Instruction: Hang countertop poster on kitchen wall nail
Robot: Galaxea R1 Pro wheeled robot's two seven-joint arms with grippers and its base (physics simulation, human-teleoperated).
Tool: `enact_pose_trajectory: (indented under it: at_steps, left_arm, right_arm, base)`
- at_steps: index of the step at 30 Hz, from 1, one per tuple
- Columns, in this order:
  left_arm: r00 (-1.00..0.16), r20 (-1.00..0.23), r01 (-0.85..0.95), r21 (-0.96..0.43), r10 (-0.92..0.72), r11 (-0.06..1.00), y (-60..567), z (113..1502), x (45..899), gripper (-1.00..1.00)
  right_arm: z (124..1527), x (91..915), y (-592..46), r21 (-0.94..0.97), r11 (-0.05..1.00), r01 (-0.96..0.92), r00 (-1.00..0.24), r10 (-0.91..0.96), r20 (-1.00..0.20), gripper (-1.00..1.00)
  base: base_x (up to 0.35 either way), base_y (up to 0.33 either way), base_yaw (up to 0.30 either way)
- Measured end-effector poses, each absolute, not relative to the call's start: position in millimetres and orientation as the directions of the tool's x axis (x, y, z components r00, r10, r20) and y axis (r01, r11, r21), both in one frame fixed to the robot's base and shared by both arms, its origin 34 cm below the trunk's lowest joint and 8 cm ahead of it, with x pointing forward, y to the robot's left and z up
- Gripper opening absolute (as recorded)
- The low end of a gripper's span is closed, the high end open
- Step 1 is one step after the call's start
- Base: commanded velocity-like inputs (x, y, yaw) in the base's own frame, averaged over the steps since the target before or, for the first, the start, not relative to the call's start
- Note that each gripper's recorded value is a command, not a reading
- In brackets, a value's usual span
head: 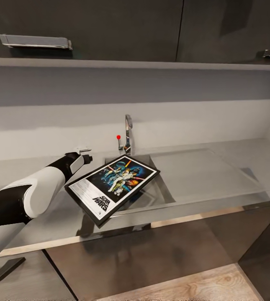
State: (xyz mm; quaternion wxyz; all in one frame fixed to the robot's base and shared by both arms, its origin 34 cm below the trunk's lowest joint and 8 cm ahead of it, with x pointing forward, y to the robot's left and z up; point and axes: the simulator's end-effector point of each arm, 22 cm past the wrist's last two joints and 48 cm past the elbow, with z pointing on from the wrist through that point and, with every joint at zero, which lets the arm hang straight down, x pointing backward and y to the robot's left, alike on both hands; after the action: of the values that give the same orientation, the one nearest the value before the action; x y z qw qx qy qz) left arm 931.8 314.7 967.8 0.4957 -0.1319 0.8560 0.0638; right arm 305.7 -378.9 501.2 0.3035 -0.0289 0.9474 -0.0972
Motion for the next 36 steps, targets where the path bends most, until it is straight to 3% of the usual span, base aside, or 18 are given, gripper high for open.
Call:
enact_pose_trajectory:
  at_steps: [36]
  left_arm:
    - [-0.525, -0.837, -0.277, -0.004, -0.155, 0.961, 310, 928, 935, 1.0]
  right_arm:
    - [494, 291, -379, -0.202, 0.979, -0.003, -0.839, -0.113, -0.533, 1.0]
  base:
    - [0.0, 0.0, 0.0]
